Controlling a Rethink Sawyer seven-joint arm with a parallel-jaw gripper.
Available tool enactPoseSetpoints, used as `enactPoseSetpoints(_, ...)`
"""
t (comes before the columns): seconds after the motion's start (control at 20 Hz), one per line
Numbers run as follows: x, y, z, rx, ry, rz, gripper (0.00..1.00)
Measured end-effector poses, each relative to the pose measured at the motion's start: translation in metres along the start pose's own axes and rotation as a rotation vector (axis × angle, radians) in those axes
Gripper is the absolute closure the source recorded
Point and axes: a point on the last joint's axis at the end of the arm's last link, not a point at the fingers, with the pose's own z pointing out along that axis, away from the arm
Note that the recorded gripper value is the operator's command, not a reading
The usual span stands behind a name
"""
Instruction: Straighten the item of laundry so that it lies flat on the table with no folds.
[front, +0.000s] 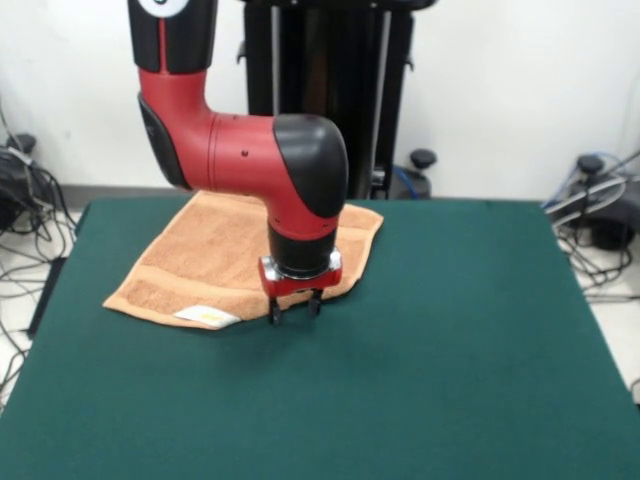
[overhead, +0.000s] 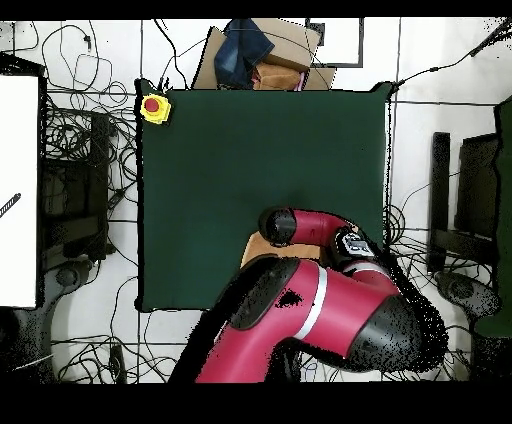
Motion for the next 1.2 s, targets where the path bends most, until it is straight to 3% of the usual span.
enactPoseSetpoints(0.6,0.002,0.002,0.001,0.007,0.035,-0.016,0.0)
enactPoseSetpoints(0.85,0.025,0.006,0.003,-0.012,0.153,-0.028,0.0)
enactPoseSetpoints(0.95,0.045,0.011,0.007,-0.04,0.254,-0.028,0.0)
enactPoseSetpoints(1.2,0.075,0.022,0.005,-0.086,0.413,-0.033,0.0)
